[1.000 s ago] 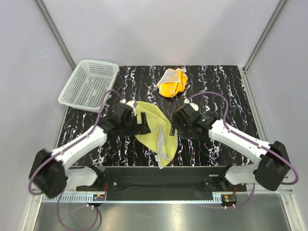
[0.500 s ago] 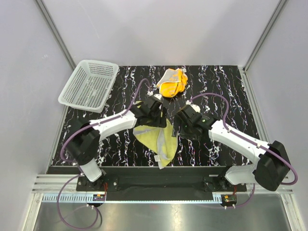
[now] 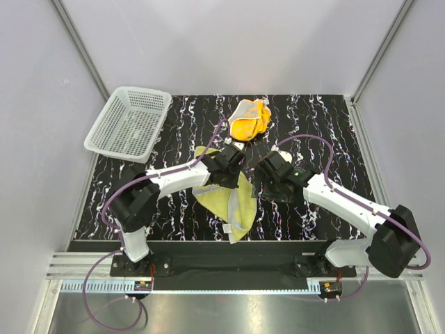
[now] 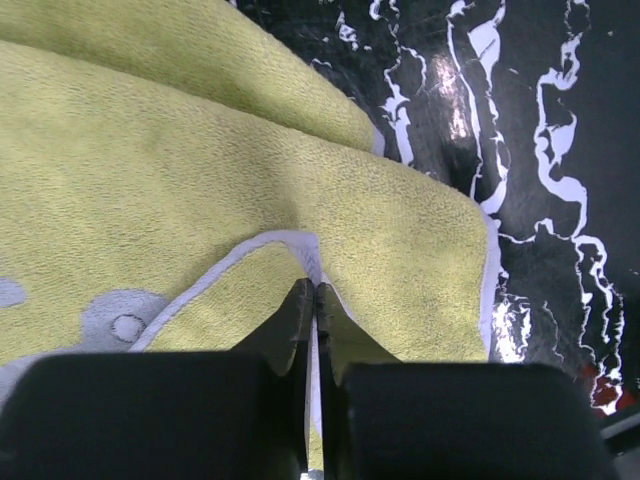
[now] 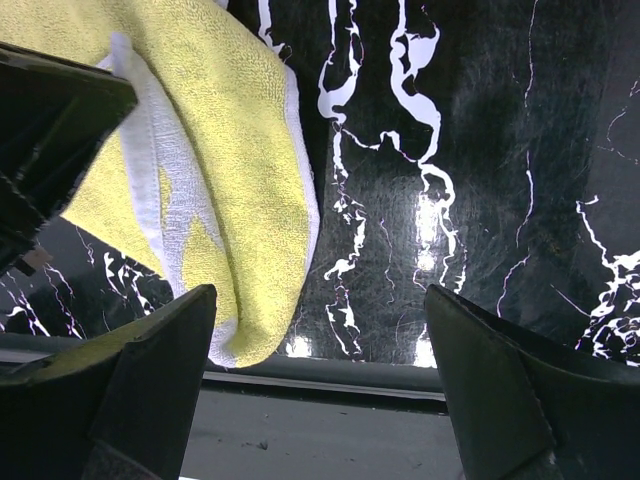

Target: Roll the towels

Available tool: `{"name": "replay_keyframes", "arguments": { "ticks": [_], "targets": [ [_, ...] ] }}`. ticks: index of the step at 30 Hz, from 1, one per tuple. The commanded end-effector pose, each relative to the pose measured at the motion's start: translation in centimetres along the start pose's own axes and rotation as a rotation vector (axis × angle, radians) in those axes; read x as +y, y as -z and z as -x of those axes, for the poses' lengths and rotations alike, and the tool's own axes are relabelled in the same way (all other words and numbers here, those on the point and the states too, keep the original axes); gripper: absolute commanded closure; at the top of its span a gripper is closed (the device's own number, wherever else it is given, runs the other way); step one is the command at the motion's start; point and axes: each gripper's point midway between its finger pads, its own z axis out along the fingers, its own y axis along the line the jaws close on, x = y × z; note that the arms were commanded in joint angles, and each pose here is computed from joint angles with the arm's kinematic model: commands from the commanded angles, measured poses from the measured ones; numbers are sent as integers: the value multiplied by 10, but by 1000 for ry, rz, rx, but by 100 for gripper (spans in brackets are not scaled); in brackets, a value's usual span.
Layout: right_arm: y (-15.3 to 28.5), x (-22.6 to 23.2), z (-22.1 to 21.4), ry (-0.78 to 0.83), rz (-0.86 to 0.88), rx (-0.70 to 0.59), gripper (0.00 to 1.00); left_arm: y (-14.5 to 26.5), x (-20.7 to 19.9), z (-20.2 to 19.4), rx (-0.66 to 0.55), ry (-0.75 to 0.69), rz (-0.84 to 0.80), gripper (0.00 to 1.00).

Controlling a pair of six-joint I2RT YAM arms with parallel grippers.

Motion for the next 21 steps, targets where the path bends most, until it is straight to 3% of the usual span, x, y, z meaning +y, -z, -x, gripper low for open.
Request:
{"name": "replay_keyframes", "arguments": {
  "ticks": [1,5,12,13,18,21],
  "targets": [
    [7,-5,13,-8,-9,-53,8,11,-1,29,-85,-16,29,100],
    [10,4,29,8,4,-70,8,39,11,25,-98,1,67,100],
    [23,80,85,105,196,-112,7,158,69,2,-242,97,161,100],
    [23,94,94,125,239,-125,6,167,84,-16,-203,102,212,100],
    [1,173,130,211,397,-70,5,218,123,-52,-210,186,294,100],
    [-32,201,150,267,399,-53,6,249,142,-81,-188,271,329,100]
  ]
}}
